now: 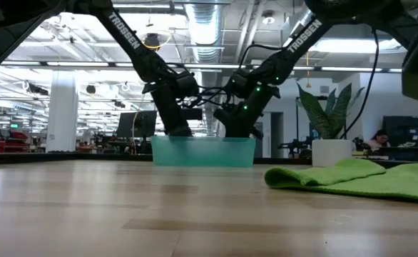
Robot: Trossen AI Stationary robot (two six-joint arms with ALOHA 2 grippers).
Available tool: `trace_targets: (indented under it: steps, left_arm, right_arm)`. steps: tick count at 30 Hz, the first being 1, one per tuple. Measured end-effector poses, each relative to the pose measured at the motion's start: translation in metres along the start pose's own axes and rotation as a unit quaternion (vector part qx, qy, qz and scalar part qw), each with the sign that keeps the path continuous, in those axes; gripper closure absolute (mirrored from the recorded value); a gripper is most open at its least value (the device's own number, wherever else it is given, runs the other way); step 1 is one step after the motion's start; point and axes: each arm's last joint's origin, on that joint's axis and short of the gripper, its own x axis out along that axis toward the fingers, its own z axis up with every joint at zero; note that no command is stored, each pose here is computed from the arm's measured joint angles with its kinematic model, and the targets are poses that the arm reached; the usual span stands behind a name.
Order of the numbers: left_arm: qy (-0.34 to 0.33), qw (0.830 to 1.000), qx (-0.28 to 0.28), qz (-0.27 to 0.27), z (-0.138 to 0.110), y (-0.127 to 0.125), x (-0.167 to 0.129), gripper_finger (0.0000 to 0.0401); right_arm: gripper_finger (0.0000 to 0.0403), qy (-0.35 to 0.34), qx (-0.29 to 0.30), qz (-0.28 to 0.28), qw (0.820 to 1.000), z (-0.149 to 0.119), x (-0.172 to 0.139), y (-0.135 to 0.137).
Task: Roll microfiber towels into tight, uniform cylinder then place into a basket
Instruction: Put the microfiber cloth into the blue bin
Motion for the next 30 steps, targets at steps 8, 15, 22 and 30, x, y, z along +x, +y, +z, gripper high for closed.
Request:
trace_targets:
  steps: [8, 15, 22, 30]
  left_arm:
    - [-0.002, 1.0, -0.004, -0.019, 0.011, 0.005, -0.01, 0.033]
    - [0.002, 0.999, -0.004, -0.043, 0.013, 0.005, -0.013, 0.033]
    - [-0.014, 0.999, -0.012, -0.04, 0.016, 0.011, -0.04, 0.033]
    - [-0.043, 0.998, -0.035, -0.041, 0.009, 0.014, -0.072, 0.033]
  right_arm:
    - [0.0308, 0.006, 0.002, -0.001, 1.0, -0.001, 0.0, 0.0]
    - [0.0308, 0.006, 0.002, -0.001, 1.0, -0.001, 0.0, 0.0]
    - [0.0308, 0.004, -0.001, 0.002, 1.0, -0.001, -0.001, 0.0]
    - [0.0308, -0.004, -0.01, 0.008, 1.0, 0.003, -0.009, 0.002]
